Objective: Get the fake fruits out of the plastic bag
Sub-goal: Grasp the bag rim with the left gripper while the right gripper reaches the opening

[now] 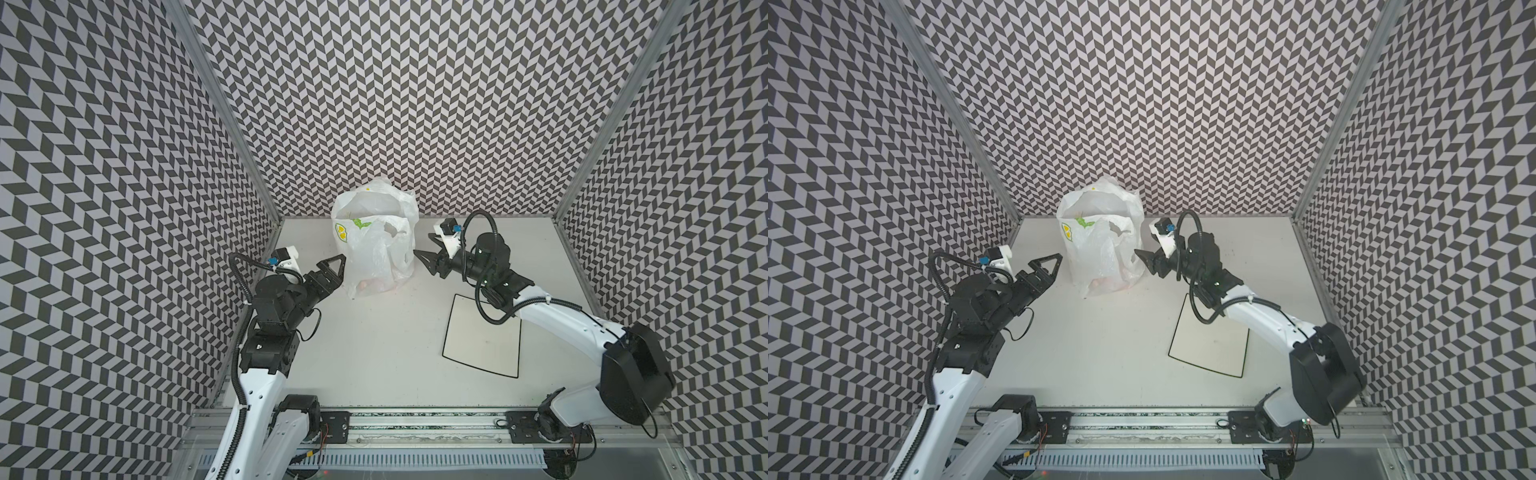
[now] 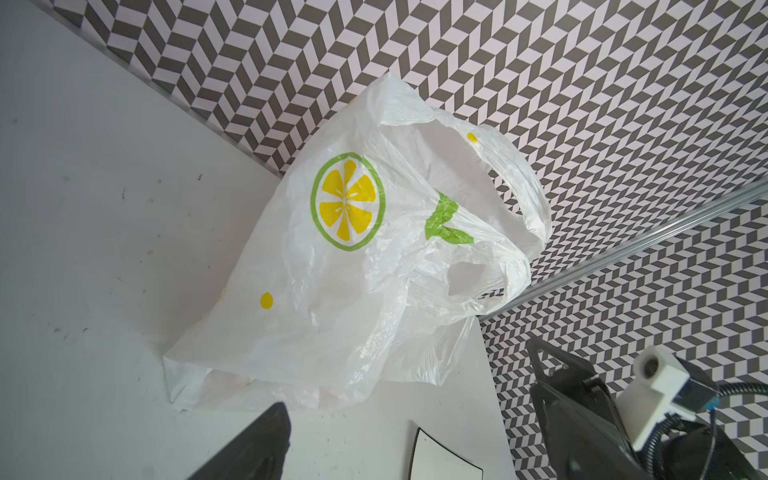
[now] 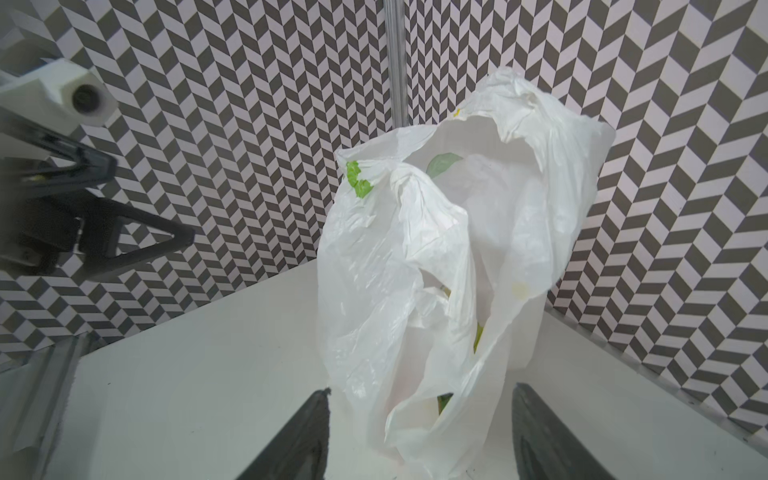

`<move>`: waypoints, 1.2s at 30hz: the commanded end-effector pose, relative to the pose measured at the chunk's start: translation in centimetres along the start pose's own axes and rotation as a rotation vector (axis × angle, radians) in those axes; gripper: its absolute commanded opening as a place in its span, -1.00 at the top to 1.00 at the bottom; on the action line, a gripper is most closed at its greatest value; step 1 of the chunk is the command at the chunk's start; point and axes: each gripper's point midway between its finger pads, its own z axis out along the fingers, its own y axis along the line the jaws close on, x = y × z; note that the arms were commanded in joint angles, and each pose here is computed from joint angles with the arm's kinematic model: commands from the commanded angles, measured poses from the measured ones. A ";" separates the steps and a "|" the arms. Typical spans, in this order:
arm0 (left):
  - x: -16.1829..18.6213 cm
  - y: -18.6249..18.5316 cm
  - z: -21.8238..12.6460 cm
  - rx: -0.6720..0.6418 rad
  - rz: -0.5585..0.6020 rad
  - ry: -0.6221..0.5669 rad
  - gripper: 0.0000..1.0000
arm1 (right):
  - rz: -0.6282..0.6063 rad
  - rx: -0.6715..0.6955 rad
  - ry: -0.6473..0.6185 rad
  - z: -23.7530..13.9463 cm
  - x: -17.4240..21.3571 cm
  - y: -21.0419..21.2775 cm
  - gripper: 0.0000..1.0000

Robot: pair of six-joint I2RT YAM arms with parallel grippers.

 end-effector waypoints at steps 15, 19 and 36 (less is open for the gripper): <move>-0.5 -3.3 -1.6 0.049 -0.089 0.051 -0.92 | -0.121 -0.107 -0.085 6.8 -2.8 0.6 0.28; -0.2 -4.5 -1.6 0.098 -0.190 0.085 -0.89 | -0.135 -0.148 -0.086 6.1 -2.9 2.3 0.62; 2.1 -4.5 -0.5 -0.017 -0.293 0.145 -0.98 | -0.250 -0.310 -0.088 1.0 -2.2 15.1 0.94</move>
